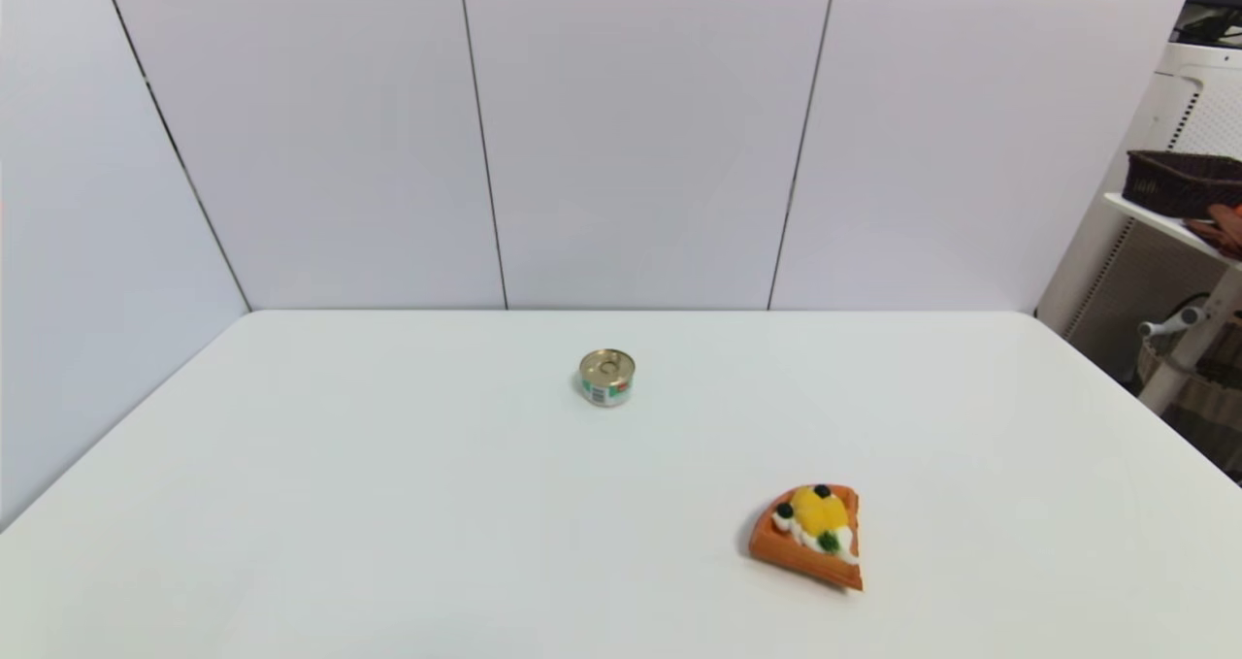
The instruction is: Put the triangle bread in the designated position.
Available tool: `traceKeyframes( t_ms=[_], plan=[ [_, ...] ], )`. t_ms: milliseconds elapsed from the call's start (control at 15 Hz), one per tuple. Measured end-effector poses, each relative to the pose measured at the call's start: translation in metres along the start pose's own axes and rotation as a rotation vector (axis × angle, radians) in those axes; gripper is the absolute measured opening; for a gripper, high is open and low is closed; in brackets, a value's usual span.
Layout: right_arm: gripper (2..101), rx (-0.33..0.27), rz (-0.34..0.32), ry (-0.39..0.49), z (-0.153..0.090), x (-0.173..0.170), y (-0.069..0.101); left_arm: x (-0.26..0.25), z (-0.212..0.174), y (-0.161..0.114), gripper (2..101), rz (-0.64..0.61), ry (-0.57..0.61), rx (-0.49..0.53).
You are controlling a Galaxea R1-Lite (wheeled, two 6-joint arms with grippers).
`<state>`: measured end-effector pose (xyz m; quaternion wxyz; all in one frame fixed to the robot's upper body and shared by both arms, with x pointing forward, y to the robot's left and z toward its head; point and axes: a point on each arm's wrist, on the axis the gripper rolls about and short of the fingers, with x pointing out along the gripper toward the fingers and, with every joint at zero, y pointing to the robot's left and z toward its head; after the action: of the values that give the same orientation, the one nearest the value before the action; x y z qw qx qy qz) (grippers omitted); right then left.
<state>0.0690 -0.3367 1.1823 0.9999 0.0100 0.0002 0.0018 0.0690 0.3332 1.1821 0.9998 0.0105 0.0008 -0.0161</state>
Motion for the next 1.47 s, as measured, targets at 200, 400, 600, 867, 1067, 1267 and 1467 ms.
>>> traceKeyframes(
  t_ms=[200, 400, 600, 867, 1067, 1267, 1467],
  plan=[
    [97.3, 0.0, 0.0, 0.0, 0.0001, 0.0, 0.0, 0.0, 0.0, 0.0, 97.9, 0.0, 0.0, 0.0],
    [97.3, -0.001, 0.0, 0.0, 0.0001, 0.0, 0.0, 0.0, 0.0, 0.0, 97.9, 0.0, 0.0, 0.0],
    [97.3, -0.001, 0.0, 0.0, 0.0, 0.0, 0.0, 0.0, 0.0, 0.0, 97.9, 0.0, 0.0, 0.0],
    [97.3, -0.002, 0.0, 0.001, -0.0002, 0.0, 0.0, 0.0, 0.0, 0.0, 97.9, 0.0, 0.0, 0.0],
    [97.3, -0.001, 0.0, 0.0, 0.0001, 0.0, 0.0, 0.0, 0.0, 0.0, 97.9, 0.0, 0.0, 0.0],
    [97.3, 0.001, -0.001, 0.0, 0.0001, 0.0, 0.0, 0.0, 0.0, 0.0, 97.9, 0.0, 0.0, 0.0],
    [97.3, 0.001, -0.001, 0.0, 0.0001, 0.0, 0.0, 0.0, 0.0, 0.0, 97.9, 0.0, 0.0, 0.0]
  ],
)
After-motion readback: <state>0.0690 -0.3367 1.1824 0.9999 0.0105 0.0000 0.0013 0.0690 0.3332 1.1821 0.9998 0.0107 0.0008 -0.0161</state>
